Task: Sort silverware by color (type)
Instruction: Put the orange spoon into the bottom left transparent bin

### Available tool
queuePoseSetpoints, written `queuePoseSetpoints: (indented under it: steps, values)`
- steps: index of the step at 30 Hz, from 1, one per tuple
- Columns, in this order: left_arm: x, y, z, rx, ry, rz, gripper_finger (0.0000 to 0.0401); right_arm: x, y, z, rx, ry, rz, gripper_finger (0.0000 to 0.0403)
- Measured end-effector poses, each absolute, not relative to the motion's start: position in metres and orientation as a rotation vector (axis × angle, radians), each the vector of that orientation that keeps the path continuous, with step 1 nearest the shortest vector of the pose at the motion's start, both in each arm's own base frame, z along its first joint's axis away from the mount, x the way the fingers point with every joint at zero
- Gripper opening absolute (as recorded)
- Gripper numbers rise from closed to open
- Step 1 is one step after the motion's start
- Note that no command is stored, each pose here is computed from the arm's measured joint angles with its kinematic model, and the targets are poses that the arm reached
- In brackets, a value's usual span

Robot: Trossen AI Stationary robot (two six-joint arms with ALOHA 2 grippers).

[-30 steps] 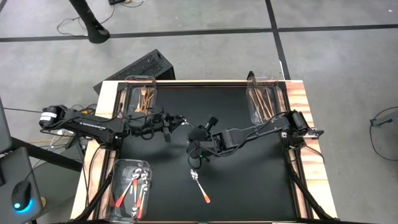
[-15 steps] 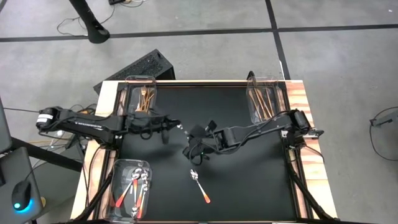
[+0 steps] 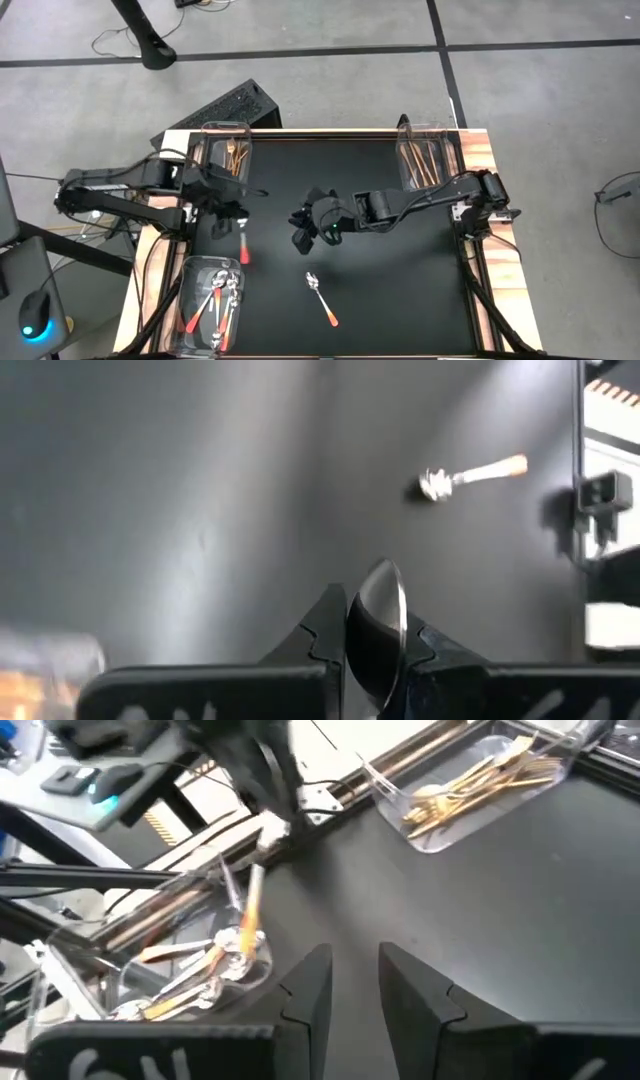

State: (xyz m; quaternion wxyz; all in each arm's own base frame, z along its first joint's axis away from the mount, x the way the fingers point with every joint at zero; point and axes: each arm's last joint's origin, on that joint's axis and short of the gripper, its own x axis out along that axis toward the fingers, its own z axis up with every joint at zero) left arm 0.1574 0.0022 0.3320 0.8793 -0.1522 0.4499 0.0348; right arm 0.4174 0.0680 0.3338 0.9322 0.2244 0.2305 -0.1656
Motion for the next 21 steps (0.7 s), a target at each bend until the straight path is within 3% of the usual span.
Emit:
queuePoseSetpoints:
  steps: [8,14,21]
  values:
    - [0.131,-0.015,0.319,-0.579,1.225,0.042,0.0006,0.410,0.068,0.321,0.542,0.593,-0.411,0.0109]
    - [0.130,-0.022,0.314,-0.475,1.202,0.081,0.0006,0.405,0.070,0.315,0.558,0.667,-0.437,0.0109]
    - [0.132,-0.025,0.316,-0.521,1.194,0.011,0.0006,0.405,0.070,0.315,0.587,0.657,-0.445,0.0109]
